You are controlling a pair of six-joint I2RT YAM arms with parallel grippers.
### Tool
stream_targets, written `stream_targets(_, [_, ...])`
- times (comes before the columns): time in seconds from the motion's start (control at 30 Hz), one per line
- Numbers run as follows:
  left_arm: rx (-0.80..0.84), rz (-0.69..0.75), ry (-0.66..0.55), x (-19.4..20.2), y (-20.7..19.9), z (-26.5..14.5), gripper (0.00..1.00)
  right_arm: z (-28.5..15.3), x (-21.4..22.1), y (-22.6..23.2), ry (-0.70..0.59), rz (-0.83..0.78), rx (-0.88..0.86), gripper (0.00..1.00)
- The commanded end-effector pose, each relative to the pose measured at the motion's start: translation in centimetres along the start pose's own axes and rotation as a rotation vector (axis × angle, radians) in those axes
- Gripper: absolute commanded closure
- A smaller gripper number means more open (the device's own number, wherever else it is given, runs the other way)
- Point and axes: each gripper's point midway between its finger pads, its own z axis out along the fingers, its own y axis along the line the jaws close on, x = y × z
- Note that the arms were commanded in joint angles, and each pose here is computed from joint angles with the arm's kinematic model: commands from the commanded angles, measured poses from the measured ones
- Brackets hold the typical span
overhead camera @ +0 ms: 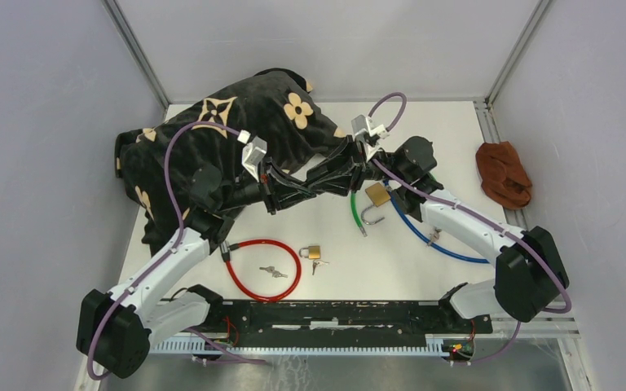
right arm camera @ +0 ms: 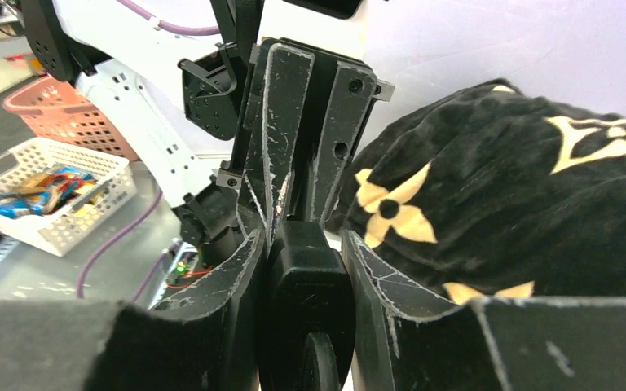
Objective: Lock with the key
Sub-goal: Lock the lock.
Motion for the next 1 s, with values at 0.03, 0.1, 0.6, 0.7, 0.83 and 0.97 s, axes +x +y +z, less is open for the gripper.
stream_targets(0.03, [0.115, 0.082, -0.032, -2.2, -3.3, -0.2, 0.98, 0.2, -0.6, -0.4, -0.022, -0.045, 0.029, 1.0])
stream_targets(0.1, [0.11, 0.079, -0.018, -1.8, -3.1, -0.3, 0.98, 0.2, -0.9, -0.2, -0.022, -0.05, 0.024, 1.0])
stream_targets(0.6, [-0.019, 0.121, 0.071, 1.8, -0.2, -2.0, 0.98, -5.1, 1.6, -0.1, 0.23, -0.088, 0.037, 0.02])
stream_targets(0.7, [-0.02, 0.159, 0.069, 1.9, -0.2, -2.3, 0.98, -6.0, 2.9, 0.2, 0.306, -0.062, 0.044, 0.1])
stream_targets(0.83, [-0.023, 0.153, 0.076, 2.1, -0.2, -2.3, 0.98, -5.6, 2.5, 0.5, 0.28, -0.027, 0.016, 0.33])
stream_targets(0.97, [-0.022, 0.156, 0.073, 2.1, -0.3, -2.4, 0.98, -5.5, 2.7, 0.4, 0.28, -0.011, 0.011, 0.53])
